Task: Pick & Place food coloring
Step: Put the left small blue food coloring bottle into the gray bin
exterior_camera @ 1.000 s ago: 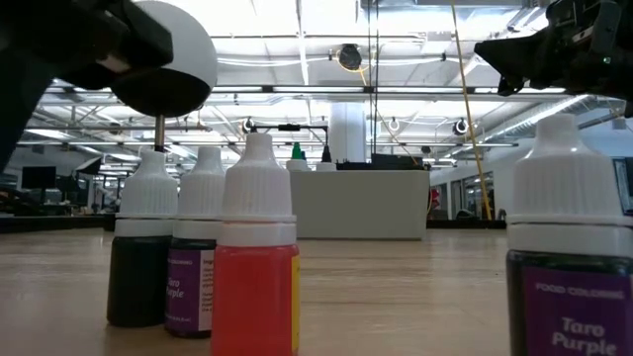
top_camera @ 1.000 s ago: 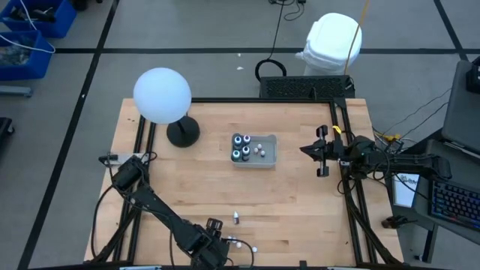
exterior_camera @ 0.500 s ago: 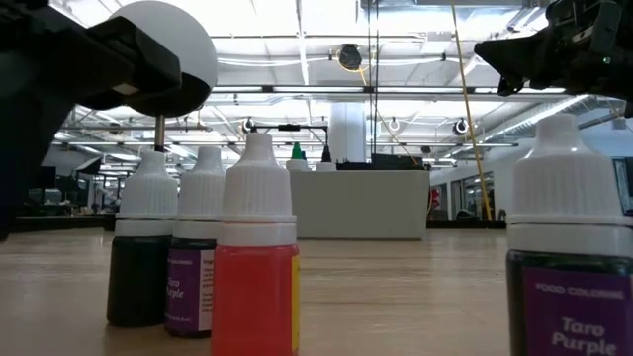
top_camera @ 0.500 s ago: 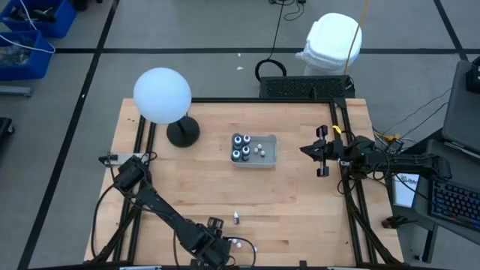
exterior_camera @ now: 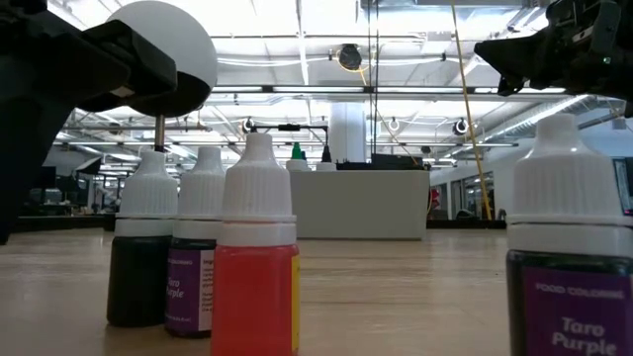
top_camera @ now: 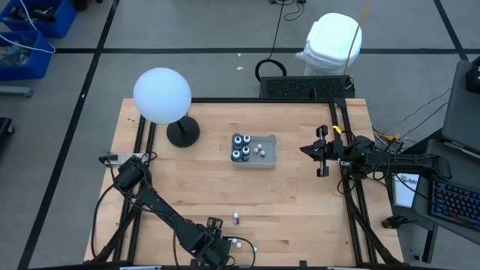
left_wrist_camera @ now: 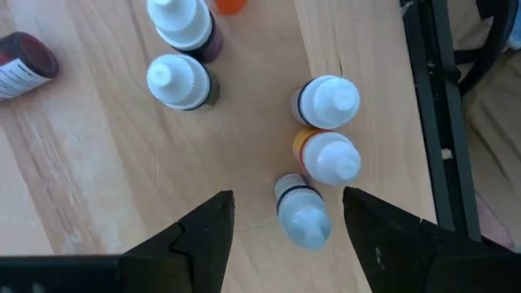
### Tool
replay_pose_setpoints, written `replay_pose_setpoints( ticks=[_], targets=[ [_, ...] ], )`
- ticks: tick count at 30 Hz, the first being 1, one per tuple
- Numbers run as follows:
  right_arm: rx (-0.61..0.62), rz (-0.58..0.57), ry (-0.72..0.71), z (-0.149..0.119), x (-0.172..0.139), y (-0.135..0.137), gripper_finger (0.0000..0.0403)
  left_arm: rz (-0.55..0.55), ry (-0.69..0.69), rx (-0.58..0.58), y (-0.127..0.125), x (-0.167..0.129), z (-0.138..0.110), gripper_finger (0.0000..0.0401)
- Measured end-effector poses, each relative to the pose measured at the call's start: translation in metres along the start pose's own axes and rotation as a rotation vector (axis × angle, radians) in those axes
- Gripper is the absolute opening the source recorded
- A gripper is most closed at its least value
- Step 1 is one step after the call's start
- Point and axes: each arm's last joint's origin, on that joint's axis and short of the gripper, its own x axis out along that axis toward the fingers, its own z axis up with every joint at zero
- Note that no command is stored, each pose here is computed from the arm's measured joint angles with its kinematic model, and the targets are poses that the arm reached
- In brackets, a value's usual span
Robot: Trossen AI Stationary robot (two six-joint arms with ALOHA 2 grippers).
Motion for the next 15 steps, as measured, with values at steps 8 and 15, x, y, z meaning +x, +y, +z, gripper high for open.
replay_pose_setpoints(
  ticks=[8, 15],
  targets=[
    [0.000, -0.001, 0.000, 0.0000, 0.0000, 0.0000, 0.0000, -0.014, 0.005, -0.009, -0.0005, -0.0001, 0.0000, 0.0220],
    [0.000, -0.001, 0.000, 0.0000, 0.0000, -0.0001, 0.0000, -0.014, 0.005, -0.010, -0.0005, -0.0001, 0.0000, 0.0154]
  ],
)
